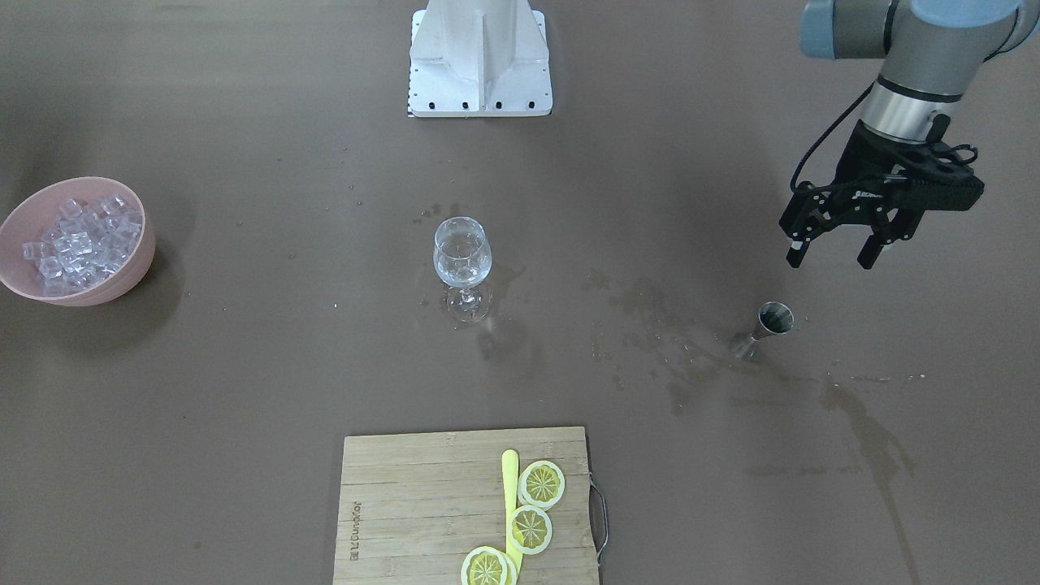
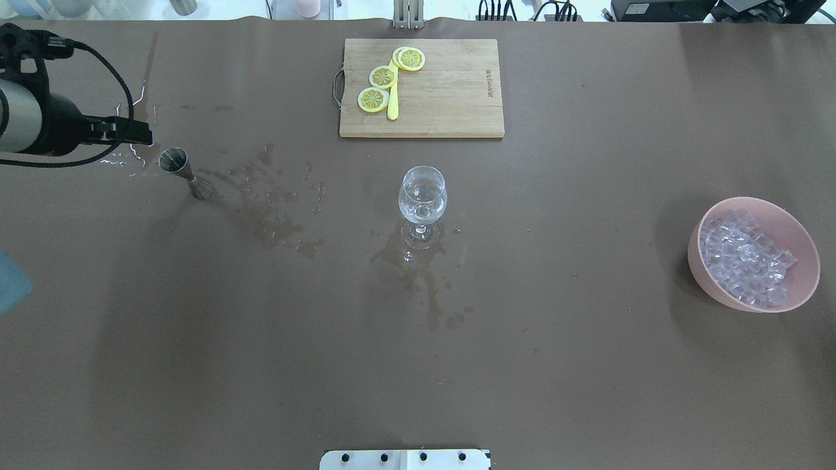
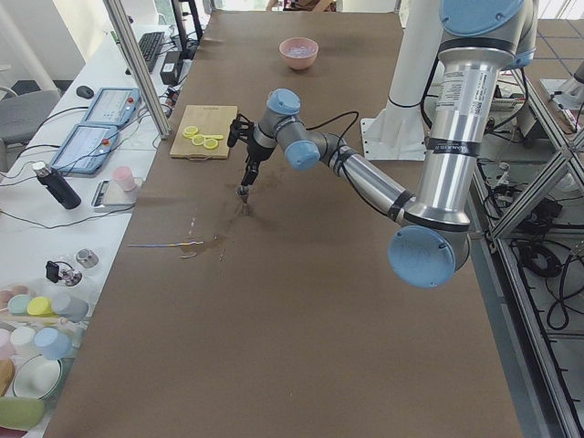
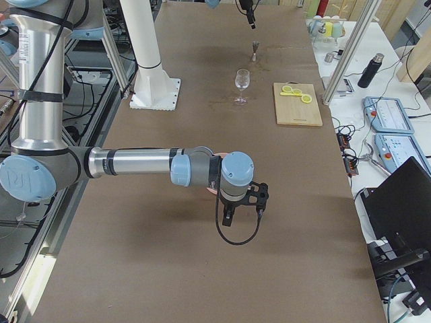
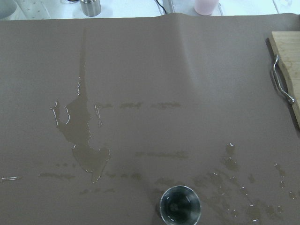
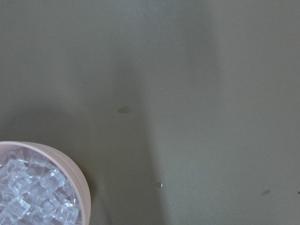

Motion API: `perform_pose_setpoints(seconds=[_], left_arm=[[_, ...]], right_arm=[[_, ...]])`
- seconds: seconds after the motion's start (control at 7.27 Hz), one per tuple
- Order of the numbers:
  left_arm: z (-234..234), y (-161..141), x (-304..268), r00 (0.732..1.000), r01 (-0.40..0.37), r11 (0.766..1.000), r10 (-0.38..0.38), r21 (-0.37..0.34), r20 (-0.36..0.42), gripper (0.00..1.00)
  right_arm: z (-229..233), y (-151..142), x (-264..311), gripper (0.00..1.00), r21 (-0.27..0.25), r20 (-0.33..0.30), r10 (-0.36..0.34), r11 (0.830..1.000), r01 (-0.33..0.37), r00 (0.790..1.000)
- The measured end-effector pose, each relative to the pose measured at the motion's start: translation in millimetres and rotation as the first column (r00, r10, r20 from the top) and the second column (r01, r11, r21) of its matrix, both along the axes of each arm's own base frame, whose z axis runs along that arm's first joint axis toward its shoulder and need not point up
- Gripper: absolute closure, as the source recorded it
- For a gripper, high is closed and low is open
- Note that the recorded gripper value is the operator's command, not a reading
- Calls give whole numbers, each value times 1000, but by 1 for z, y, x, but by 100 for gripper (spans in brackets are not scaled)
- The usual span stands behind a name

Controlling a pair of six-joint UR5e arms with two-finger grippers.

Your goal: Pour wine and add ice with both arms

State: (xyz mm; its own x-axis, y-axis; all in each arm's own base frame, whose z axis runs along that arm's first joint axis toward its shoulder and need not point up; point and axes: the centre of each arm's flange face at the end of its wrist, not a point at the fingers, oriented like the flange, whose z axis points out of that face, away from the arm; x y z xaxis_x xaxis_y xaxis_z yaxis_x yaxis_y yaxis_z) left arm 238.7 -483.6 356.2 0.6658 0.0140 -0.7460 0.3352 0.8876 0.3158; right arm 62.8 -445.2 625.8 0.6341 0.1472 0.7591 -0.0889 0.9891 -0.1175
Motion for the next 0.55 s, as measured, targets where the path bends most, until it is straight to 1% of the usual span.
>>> perform_pose_setpoints(seconds=[0.28, 0.41, 0.55], left_arm=[[35, 28, 5, 998, 66, 997, -65, 50, -10, 2], [48, 41, 10, 995, 103, 993, -101, 64, -21, 2], [54, 53, 29, 988, 156, 984, -155, 90, -10, 2]], right_arm=[[2, 0, 0, 0, -4, 0, 0, 1000, 0, 1000], [2, 0, 0, 0, -5, 0, 0, 1000, 0, 1000], [3, 1, 0, 0, -6, 0, 0, 1000, 0, 1000]])
